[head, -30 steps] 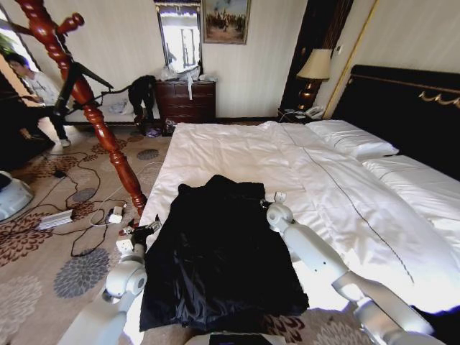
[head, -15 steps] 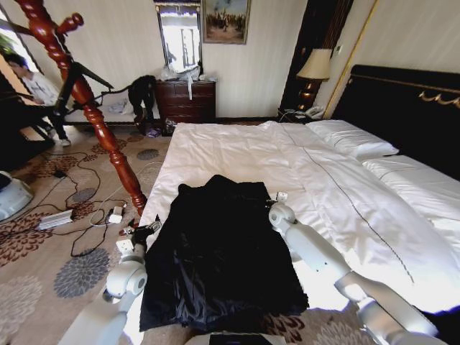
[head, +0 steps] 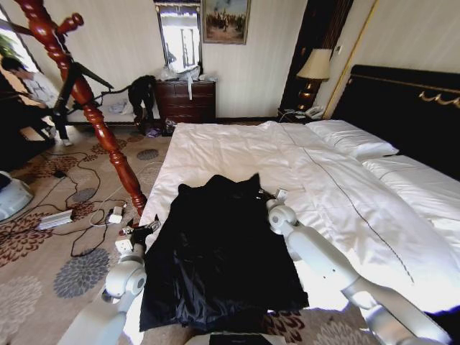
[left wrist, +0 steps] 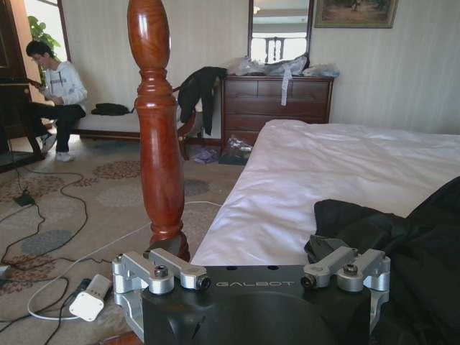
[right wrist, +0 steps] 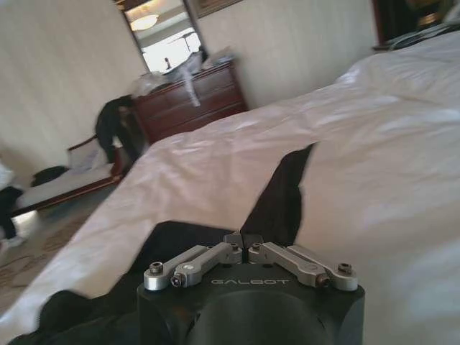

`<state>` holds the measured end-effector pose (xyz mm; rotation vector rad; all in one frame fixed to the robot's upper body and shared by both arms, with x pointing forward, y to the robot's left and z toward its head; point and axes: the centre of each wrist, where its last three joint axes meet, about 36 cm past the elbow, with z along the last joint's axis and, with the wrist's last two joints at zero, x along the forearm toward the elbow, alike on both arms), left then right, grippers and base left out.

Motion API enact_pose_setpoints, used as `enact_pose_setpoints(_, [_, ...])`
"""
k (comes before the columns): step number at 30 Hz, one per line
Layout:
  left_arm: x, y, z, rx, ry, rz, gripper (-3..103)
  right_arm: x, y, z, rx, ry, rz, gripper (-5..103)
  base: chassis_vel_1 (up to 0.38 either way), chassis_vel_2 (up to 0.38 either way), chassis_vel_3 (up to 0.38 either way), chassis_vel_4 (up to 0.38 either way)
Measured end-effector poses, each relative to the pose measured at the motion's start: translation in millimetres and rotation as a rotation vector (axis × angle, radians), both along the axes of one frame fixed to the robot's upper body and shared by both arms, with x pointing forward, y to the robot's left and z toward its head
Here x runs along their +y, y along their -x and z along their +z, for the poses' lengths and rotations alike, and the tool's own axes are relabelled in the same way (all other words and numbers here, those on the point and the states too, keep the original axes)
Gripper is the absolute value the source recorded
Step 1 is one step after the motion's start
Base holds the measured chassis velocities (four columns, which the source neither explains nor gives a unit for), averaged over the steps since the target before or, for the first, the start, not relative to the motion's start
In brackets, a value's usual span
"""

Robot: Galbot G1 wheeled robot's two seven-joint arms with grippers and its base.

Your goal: Pick up the clothes from the bed and hang them on the clothes hanger.

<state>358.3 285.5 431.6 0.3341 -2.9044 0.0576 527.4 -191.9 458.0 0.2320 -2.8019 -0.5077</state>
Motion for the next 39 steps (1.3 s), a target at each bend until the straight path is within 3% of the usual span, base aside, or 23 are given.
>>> enact_pose_setpoints(9, [2.5, -0.3, -1.3, 0.002, 0.0, 0.011, 100, 41.6, 39.2, -35.9, -0.014, 0.013, 0.168, 0, 0.0, 0.0, 0.0, 0.0])
enact_pose_setpoints(16, [3.9, -1.0, -2.8, 0.005, -0.002, 0.015, 100, 63.4, 48.0, -46.4, -0.02, -0.041, 0.187, 0, 0.0, 0.0, 0.0, 0.0])
enact_pose_setpoints(23, [3.0, -4.0, -3.6, 0.004, 0.002, 0.014, 100, 110.9, 57.2, -41.0, 0.055, -0.222, 0.151, 0, 0.0, 0.0, 0.0, 0.0])
enact_pose_setpoints(25, [3.0, -4.5, -3.3, 0.003, 0.002, 0.013, 100, 116.8, 57.3, -41.4, 0.068, -0.221, 0.147, 0, 0.0, 0.0, 0.0, 0.0])
enact_pose_setpoints(27, [3.4, -5.3, -2.4, 0.001, 0.002, 0.012, 100, 121.9, 54.8, -49.7, 0.078, -0.173, 0.131, 0, 0.0, 0.0, 0.0, 0.0])
enact_pose_setpoints(28, [3.5, -5.3, -2.2, 0.001, 0.003, 0.011, 100, 120.9, 53.1, -52.5, 0.082, -0.153, 0.123, 5, 0.0, 0.0, 0.0, 0.0])
enact_pose_setpoints(30, [3.5, -5.1, -1.8, 0.001, 0.003, 0.011, 100, 118.4, 52.1, -53.7, 0.087, -0.141, 0.115, 5, 0.0, 0.0, 0.0, 0.0])
enact_pose_setpoints(34, [5.5, -2.7, -0.6, 0.001, 0.0, 0.014, 100, 92.3, 67.2, -35.5, 0.096, -0.146, 0.087, 27, 0.0, 0.0, 0.0, 0.0])
enact_pose_setpoints(35, [5.5, -2.7, -0.6, 0.001, 0.0, 0.014, 100, 92.3, 67.2, -35.5, 0.096, -0.146, 0.087, 27, 0.0, 0.0, 0.0, 0.0])
enact_pose_setpoints(37, [7.7, -2.0, 0.4, 0.0, -0.003, 0.018, 100, 48.4, 107.9, -1.0, 0.093, -0.196, 0.039, 43, 0.0, 0.0, 0.0, 0.0])
enact_pose_setpoints(39, [8.1, -2.9, 0.4, -0.001, -0.002, 0.019, 100, 38.7, 125.5, 9.7, 0.09, -0.212, 0.035, 48, 0.0, 0.0, 0.0, 0.0])
